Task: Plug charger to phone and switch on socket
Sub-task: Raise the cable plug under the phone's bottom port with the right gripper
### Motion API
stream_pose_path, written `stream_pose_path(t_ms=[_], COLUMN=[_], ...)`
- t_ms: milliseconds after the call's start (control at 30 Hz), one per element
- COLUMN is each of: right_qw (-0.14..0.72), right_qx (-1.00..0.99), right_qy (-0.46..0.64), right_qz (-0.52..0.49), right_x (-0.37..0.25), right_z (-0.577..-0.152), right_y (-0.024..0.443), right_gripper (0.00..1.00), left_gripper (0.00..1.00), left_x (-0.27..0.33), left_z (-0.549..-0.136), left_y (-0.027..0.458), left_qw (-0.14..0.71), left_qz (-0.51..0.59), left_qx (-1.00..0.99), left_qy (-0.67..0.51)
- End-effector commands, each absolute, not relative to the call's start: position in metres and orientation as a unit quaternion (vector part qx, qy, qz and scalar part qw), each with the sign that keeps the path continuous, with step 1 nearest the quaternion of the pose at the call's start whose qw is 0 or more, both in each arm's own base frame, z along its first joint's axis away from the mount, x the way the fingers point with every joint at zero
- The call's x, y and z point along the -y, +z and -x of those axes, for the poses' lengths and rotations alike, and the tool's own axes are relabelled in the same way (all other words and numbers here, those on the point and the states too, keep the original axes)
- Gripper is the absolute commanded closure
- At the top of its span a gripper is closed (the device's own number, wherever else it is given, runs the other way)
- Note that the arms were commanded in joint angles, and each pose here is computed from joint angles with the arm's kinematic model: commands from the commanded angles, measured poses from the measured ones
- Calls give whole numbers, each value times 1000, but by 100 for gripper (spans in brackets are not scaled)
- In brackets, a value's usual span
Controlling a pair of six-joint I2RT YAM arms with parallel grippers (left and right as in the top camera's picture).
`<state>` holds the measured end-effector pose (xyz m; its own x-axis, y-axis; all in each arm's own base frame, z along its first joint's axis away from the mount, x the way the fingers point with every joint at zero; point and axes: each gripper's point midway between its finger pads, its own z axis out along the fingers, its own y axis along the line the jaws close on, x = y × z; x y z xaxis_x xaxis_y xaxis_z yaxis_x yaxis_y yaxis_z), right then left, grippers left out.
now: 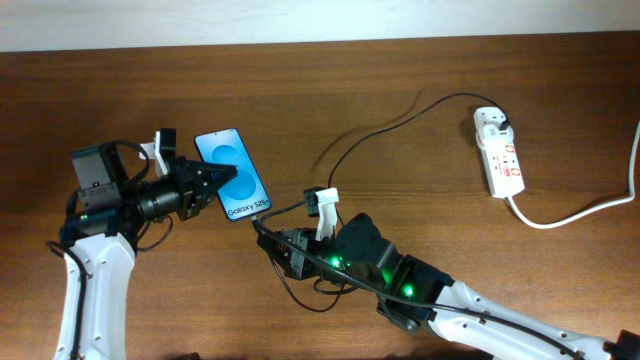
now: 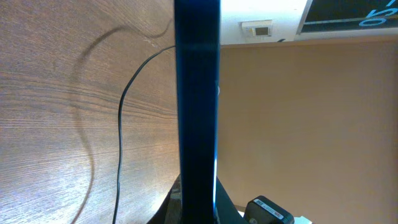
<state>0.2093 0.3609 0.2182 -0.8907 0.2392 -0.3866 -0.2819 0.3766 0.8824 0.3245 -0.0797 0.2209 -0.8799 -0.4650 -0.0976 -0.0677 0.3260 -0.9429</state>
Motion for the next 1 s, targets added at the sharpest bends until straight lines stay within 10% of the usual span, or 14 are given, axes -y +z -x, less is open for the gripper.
stream_pose_path(t_ms=[0, 967], right_qw=[241, 254], right_qx=[-794, -794], right_qy=[557, 550], right_qz=[18, 53], right_x=[-364, -368], right_z=[-211, -210], right_y=[220, 215], right_gripper=[96, 96], left_gripper=[100, 100], left_x=[83, 83], left_z=[-324, -325], left_y=[234, 233], left_qw=[185, 186], left_qz=[149, 150], left_qx=[-788, -789], left_qy=[-568, -566])
